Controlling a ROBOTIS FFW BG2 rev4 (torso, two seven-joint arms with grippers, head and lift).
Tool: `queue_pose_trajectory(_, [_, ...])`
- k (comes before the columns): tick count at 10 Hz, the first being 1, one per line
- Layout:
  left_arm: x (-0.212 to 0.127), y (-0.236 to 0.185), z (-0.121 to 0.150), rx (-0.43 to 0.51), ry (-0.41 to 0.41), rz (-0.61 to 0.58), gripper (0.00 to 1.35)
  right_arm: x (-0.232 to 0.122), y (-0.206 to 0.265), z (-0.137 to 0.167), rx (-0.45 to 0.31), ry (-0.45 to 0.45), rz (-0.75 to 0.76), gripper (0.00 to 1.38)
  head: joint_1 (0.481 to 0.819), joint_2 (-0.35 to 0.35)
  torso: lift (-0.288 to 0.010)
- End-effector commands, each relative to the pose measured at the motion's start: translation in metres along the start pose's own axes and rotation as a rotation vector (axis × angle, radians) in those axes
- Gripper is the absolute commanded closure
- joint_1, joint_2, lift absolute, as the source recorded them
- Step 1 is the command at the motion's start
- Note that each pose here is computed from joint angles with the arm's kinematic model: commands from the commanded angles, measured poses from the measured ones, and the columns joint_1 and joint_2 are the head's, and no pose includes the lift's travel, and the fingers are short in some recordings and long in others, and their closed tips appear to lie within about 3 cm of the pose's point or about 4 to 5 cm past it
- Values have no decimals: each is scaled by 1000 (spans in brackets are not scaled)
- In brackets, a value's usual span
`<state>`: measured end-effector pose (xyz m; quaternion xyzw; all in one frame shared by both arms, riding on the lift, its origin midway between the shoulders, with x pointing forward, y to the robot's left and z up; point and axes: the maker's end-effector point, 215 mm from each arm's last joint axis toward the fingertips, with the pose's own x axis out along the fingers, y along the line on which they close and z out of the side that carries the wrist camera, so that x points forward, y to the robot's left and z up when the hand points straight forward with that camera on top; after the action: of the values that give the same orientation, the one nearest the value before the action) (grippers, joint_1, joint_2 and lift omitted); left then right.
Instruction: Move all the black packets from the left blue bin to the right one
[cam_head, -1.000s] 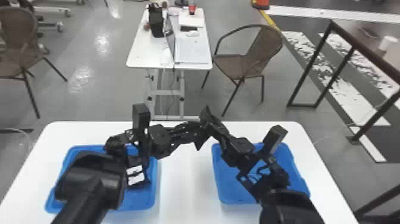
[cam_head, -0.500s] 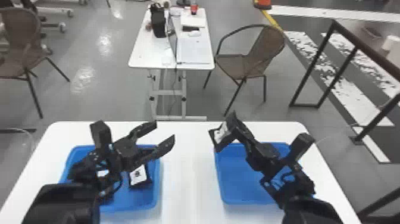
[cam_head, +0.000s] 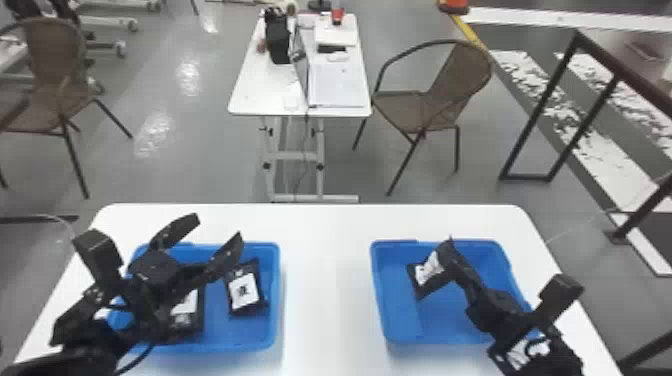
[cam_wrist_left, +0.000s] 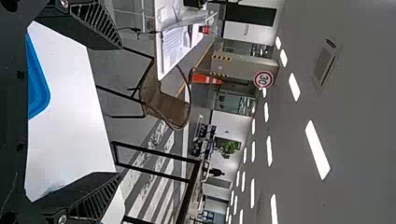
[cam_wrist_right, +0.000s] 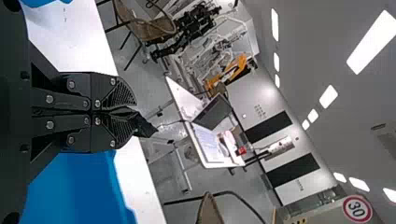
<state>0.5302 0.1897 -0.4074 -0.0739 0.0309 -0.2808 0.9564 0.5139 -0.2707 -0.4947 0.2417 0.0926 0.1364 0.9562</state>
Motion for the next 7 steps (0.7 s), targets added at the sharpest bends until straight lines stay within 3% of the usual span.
queue_pose_trajectory(1, [-7,5,1,-17,-12,19,180,-7,-22,-18,28,41,-30,1288,695,-85,0])
queue_pose_trajectory(2, [-10,10,1,-16,-12,30,228,-10,-30,-31,46,76,-40,1253,695,-88,0])
queue_pose_trajectory(3, [-13,14,1,-15,-13,38,228,-11,-35,-42,61,102,-52,958,695,-88,0])
queue_pose_trajectory(4, [-16,18,-2,-12,-3,48,234,-12,-39,-50,58,122,-62,573,695,-84,0])
queue_pose_trajectory(5, [-17,21,-7,-20,22,52,234,-15,-48,-44,15,118,-85,257,695,-81,0])
queue_pose_trajectory(6, [-19,21,-14,-24,39,54,234,-18,-53,-26,-39,87,-115,71,695,-81,0])
queue_pose_trajectory(7, [-22,22,-20,-26,56,58,234,-20,-50,-1,-62,26,-124,101,695,-93,0])
